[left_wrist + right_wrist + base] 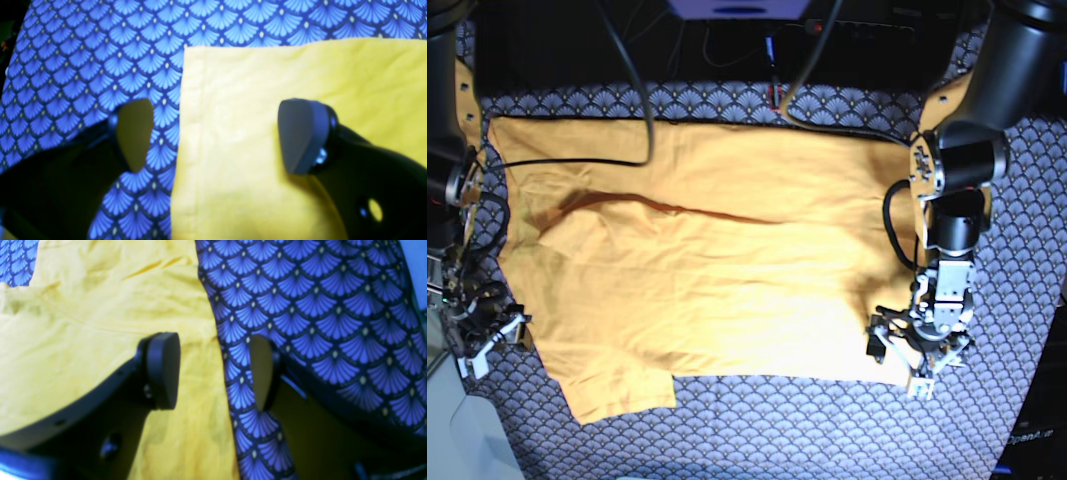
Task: Fold the T-shirt properly
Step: 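Grasp the shirt's side edges near the hem with both grippers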
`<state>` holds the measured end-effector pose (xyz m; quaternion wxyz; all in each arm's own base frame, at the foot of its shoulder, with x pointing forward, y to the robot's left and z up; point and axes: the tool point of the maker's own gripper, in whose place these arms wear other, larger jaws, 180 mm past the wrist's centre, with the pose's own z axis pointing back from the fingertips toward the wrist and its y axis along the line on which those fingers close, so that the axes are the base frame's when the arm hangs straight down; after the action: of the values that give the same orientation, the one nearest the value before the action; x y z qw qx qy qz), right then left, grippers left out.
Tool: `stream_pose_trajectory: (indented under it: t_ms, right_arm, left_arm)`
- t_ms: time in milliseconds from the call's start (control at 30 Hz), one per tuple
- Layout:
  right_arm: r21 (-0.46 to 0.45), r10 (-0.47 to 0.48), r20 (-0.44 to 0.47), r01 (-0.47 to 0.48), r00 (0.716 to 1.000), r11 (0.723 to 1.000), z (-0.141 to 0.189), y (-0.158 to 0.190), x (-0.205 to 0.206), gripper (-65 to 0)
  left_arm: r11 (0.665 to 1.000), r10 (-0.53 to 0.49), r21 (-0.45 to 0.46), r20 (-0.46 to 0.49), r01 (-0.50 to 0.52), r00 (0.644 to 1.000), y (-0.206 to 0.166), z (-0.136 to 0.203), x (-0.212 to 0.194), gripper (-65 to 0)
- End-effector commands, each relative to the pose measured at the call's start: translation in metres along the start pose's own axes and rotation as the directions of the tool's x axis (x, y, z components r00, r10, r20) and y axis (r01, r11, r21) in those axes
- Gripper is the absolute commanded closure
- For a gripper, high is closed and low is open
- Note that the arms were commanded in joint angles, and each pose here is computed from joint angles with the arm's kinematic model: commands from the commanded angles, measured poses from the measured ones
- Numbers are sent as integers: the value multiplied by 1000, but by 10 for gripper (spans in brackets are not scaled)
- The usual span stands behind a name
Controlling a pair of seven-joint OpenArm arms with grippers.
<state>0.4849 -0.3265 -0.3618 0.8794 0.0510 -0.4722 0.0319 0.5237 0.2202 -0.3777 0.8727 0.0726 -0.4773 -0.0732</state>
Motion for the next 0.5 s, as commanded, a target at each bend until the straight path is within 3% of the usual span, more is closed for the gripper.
stream_pose_trajectory:
  t_ms: [0,233,467]
  right_arm:
    - [-28,-5,86,7,996,1000,2,-8,33,-344]
    - [-95,-17,64,23,998,995,-2,-13,19,-344]
    - [-112,-33,33,36,999,993,-8,-6,2,-344]
  left_arm:
    - [1000,3,24,70,-5,998,12,0,33,-571]
    - [999,-5,32,14,4,1000,14,3,14,-571]
    - [996,-38,80,33,36,999,26,18,13,-571]
